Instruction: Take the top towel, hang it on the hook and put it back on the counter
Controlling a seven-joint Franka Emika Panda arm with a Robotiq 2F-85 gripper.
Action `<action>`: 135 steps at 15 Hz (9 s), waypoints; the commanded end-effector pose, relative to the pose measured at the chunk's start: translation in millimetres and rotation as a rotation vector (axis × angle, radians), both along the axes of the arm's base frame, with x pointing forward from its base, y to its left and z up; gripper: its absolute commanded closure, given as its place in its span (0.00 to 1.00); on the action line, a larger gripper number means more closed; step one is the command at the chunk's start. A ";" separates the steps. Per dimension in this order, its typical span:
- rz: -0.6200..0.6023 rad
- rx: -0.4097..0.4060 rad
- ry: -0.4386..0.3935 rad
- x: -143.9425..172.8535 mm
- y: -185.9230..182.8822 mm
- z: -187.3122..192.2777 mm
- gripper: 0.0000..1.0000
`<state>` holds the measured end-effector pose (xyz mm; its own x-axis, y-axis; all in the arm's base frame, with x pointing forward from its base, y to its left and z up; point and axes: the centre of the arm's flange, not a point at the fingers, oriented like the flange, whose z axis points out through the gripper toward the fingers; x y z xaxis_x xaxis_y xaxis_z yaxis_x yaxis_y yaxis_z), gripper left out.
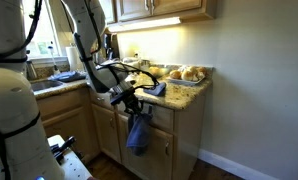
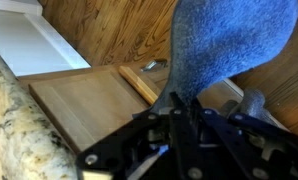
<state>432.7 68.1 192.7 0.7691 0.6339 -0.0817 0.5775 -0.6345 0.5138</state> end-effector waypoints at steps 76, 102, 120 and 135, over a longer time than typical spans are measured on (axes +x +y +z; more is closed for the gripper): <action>0.008 0.000 0.039 10.7 5.6 -29.3 0.41; -0.261 0.336 -0.052 -46.5 -16.2 153.1 0.00; -0.283 0.404 -0.078 -58.5 -19.3 102.9 0.00; -0.262 0.392 -0.061 -46.7 -27.5 38.2 0.00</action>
<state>385.8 40.6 230.6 0.9032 0.3917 0.1753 0.3481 -0.9077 0.2344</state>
